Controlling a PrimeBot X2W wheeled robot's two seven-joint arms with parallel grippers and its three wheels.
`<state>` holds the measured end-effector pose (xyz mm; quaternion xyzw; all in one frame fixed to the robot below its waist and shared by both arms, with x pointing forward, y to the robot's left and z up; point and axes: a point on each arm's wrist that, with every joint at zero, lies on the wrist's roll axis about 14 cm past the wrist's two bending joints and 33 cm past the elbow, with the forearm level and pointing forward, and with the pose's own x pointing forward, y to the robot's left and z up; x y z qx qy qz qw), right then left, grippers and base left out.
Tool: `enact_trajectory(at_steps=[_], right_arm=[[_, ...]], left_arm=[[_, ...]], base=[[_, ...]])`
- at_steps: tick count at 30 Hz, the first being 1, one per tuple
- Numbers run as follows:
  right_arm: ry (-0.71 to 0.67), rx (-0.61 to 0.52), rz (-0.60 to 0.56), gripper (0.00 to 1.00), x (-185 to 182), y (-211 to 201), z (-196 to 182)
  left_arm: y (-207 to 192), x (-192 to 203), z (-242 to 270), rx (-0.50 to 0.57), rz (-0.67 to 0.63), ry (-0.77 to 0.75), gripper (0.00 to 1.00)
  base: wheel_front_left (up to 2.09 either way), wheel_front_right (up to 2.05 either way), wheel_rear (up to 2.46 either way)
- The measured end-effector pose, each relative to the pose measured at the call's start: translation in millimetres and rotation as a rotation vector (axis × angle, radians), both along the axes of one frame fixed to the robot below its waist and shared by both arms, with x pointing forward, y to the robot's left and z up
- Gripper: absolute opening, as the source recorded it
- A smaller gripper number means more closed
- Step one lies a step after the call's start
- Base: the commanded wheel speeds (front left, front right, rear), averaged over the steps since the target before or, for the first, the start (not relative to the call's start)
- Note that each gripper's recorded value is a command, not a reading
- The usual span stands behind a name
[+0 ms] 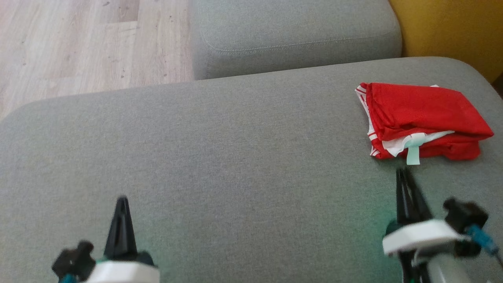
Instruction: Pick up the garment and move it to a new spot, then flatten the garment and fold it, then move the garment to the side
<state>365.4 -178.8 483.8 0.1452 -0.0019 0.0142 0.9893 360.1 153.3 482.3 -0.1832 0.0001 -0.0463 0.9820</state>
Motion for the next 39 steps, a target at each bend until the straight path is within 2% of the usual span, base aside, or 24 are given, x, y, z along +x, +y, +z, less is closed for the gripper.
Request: enact_trajectory(at_steps=[3,5,39], right_arm=[[0.085,0.009,-0.005,0.0,-15,-1,-27],[0.105,0.031,-0.011,0.0,-18,-2,-33],[0.139,0.381,-0.095,0.0,-12,-15,-32]], left_arm=[[2,-13,-24,-0.002,0.005,0.079,0.0],[3,-15,-27,-0.023,0.012,0.092,0.0],[18,-7,-29,-0.348,0.09,0.16,0.0]], base=[[0.0,0.0,0.0],[0.0,0.0,0.0],[0.0,0.0,0.0]])
